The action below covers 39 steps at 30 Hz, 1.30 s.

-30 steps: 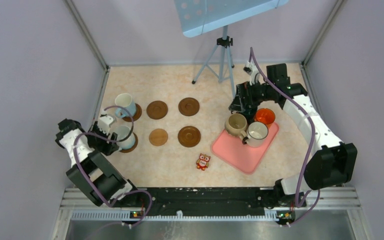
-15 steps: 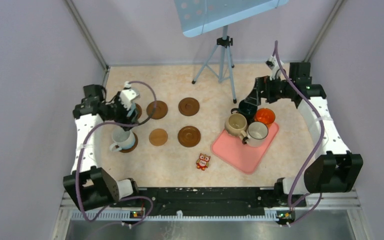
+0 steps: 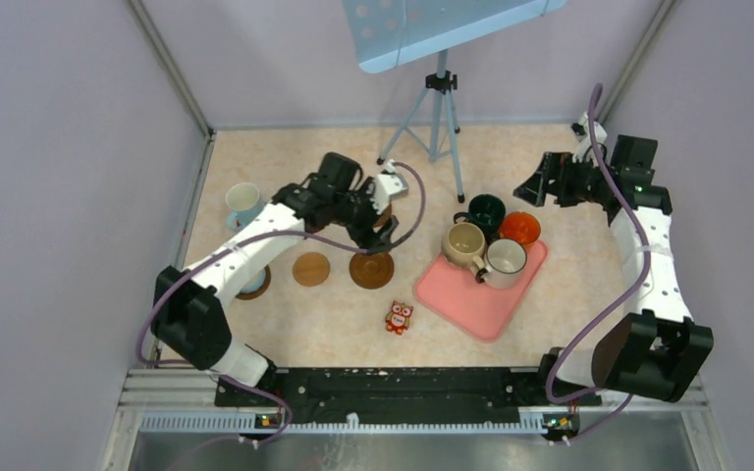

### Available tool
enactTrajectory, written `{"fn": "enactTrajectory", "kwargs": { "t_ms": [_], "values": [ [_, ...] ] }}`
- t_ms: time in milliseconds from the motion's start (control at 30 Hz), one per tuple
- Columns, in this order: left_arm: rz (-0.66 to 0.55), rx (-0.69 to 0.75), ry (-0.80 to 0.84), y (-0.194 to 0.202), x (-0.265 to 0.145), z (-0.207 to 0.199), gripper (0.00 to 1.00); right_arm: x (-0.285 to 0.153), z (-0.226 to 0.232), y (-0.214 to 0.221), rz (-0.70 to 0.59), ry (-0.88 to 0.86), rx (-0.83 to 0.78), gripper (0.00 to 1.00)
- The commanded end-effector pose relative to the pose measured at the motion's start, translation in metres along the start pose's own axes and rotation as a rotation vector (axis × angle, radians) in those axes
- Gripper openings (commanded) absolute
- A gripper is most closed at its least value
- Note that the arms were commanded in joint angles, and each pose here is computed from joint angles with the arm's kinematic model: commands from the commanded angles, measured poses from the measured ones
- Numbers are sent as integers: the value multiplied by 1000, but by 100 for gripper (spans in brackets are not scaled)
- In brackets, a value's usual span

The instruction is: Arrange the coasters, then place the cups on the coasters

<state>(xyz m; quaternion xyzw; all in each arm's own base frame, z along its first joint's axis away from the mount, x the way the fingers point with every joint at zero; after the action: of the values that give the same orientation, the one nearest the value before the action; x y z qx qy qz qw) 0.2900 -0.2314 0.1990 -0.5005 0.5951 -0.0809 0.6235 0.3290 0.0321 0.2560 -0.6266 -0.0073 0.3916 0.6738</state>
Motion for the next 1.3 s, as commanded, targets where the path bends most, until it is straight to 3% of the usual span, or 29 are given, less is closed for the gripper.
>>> {"fn": "enactTrajectory", "kwargs": {
  "t_ms": [0,200,300,667,1033,1267],
  "values": [
    [-122,31,37,-51,30,-49,84,-6,-5,-13,-78,29,-34,99],
    [-63,81,133,-47,91,-128,76,-8,-22,-7,-95,72,-2,99],
    [-24,91,138,-42,116,-146,69,-12,-31,-6,-102,104,10,99],
    [16,124,153,-42,170,-166,54,-14,-45,0,-100,168,11,99],
    [57,123,174,-40,202,-178,48,-22,-50,-5,-111,204,-1,99],
    [87,132,184,-32,207,-189,31,-24,-53,-5,-113,207,8,99]
  ]
}}
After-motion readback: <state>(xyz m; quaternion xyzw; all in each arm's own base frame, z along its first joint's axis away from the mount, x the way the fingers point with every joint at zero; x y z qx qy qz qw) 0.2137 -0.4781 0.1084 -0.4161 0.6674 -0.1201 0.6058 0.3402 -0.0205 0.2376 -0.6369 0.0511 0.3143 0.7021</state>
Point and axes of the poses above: each gripper's point midway between its finger pads, its own x axis out along the fingers, its own z axis along the line the jaws close on, y = z × x, the point moved 2 cm from there along -x, back along the fingers, and after that the axes turned 12 degrees about -x, right-handed, at the moved point
